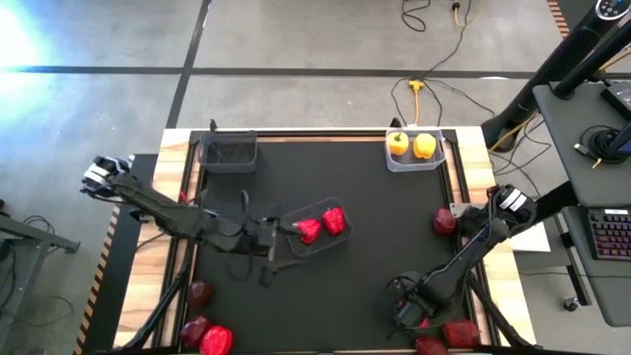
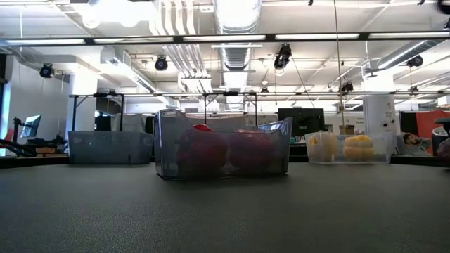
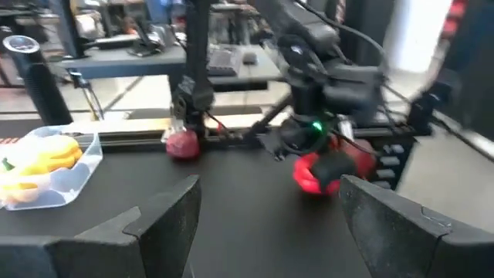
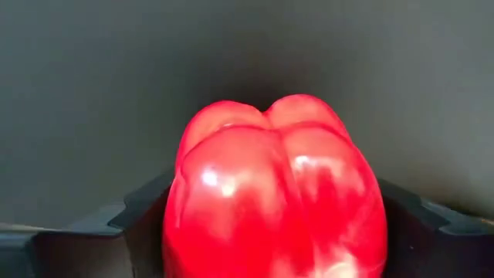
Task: Sort produce into baskets
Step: Put the red bell pepper into the bottom black bin
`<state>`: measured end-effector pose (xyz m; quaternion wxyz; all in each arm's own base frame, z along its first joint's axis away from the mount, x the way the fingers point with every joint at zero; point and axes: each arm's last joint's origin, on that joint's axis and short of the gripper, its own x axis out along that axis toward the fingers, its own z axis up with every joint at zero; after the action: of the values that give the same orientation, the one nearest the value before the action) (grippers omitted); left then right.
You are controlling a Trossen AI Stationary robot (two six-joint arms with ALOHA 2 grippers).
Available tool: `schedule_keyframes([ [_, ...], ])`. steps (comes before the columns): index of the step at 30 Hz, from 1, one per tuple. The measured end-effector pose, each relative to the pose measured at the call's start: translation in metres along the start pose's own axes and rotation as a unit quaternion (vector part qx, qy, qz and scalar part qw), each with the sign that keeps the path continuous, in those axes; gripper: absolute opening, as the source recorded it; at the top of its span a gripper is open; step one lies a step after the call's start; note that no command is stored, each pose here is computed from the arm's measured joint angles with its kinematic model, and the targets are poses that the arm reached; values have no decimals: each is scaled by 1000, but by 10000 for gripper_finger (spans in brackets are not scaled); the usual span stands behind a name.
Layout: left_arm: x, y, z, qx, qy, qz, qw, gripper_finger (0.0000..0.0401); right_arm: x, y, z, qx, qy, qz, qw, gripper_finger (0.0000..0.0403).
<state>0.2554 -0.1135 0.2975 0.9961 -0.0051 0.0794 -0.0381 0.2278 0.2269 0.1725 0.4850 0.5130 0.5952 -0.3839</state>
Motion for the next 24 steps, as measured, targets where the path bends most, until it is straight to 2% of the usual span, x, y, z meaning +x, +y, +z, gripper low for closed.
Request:
schedule_keyframes([
  [3, -25, -9, 7, 10, 14, -31, 999, 290, -14, 19, 14, -38, -38, 48, 997, 307],
  [5, -37, -16, 7, 17, 19, -52, 998, 290, -28, 37, 28, -73, -86, 94, 989, 307],
  [7, -44, -21, 3, 28, 28, -56, 998, 290, -45, 53, 46, -114, -147, 131, 974, 307],
  [10, -48, -23, -3, 43, 40, -23, 998, 290, -73, 77, 74, -178, -243, 161, 940, 307],
  [15, -47, -19, -6, 47, 47, 33, 997, 290, -97, 103, 129, -250, -302, 148, 908, 307],
  [21, -47, -18, -6, 60, 46, 36, 996, 290, -98, 123, 182, -330, -359, 145, 861, 309],
  [24, -47, -18, -6, 60, 47, 36, 996, 290, -86, 132, 200, -379, -346, 137, 847, 342],
])
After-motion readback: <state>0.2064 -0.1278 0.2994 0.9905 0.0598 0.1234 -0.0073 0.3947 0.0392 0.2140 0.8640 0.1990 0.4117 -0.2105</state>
